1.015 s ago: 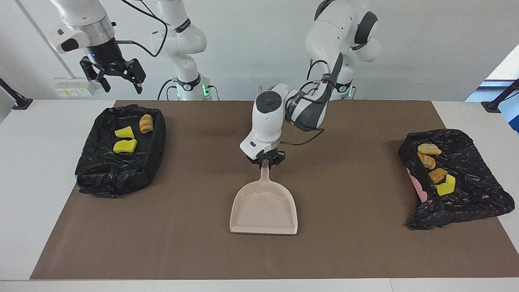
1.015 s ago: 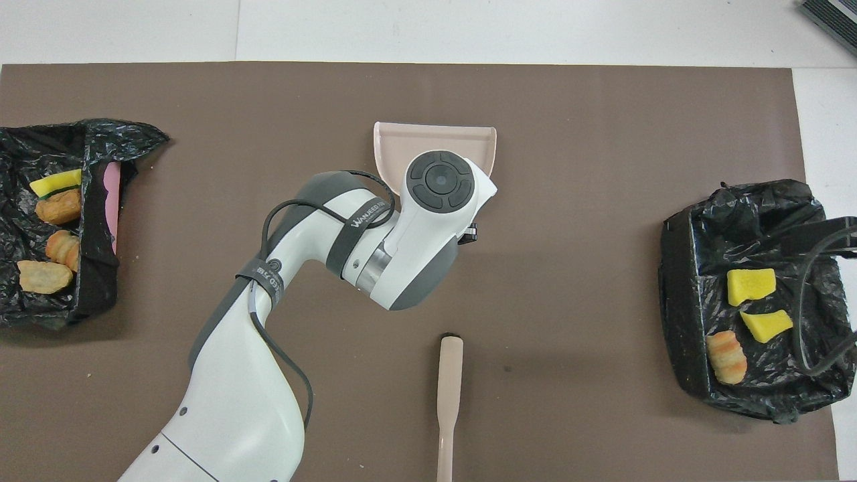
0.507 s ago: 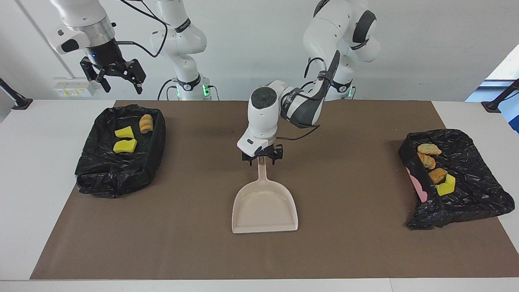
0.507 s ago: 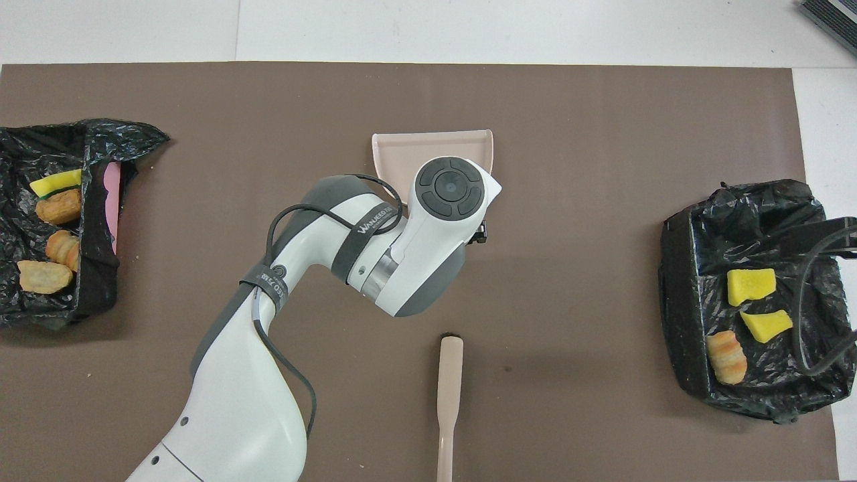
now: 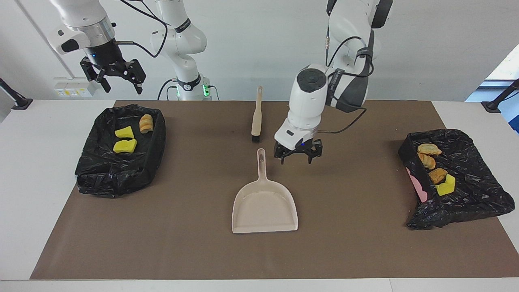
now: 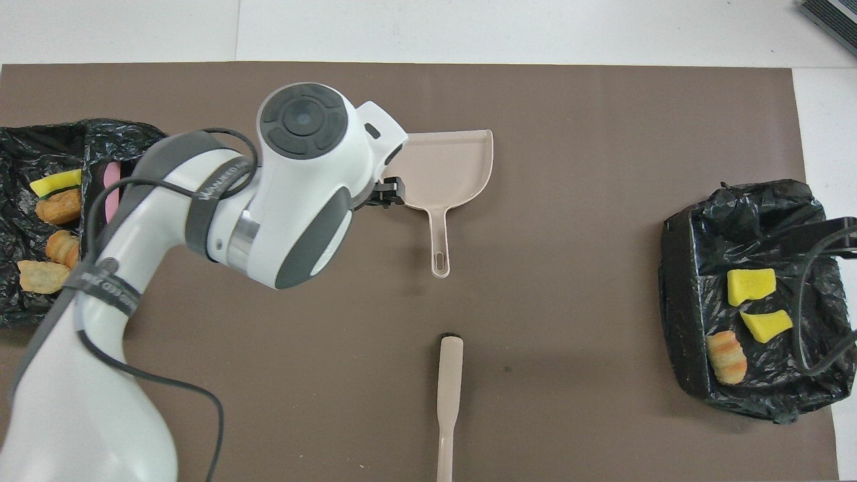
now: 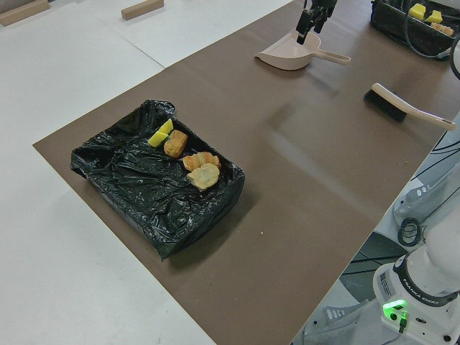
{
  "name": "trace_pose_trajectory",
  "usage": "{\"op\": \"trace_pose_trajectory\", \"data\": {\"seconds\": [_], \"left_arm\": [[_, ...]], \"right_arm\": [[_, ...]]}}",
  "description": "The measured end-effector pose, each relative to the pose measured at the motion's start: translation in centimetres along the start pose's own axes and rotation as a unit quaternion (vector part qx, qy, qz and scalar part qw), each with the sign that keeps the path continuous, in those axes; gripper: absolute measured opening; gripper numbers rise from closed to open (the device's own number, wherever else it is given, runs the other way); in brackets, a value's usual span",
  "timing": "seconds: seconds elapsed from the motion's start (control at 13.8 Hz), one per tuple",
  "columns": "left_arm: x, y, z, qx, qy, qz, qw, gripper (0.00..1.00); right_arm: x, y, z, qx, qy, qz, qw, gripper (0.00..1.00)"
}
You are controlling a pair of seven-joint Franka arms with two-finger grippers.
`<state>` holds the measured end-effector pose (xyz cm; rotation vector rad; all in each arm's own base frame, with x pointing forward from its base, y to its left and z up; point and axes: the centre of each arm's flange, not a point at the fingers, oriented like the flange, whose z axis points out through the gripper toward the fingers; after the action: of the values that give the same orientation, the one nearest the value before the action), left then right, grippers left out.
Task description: Sweep and dump trash in bin
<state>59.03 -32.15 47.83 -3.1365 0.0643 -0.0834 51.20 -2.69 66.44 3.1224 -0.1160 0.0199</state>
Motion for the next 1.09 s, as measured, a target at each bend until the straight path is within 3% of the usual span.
{"op": "trace_pose_trajectory", "data": {"seconds": [0.29,0.58,1.09], "left_arm": [[1.0,-9.8,-6.1,0.0,0.006,0.035,0.999,1.0],[0.6,-17.9,-11.2,-0.001,0.02,0.016,1.0,1.0],[-1.6,-26.5,-15.8,0.005,0.016,0.054,0.998,1.0]], "right_arm": [[0.0,0.0,0.0,0.0,0.0,0.0,1.0,1.0],[0.0,0.0,0.0,0.0,0.0,0.0,1.0,1.0],[0.0,0.0,0.0,0.0,0.0,0.0,1.0,1.0]]}}
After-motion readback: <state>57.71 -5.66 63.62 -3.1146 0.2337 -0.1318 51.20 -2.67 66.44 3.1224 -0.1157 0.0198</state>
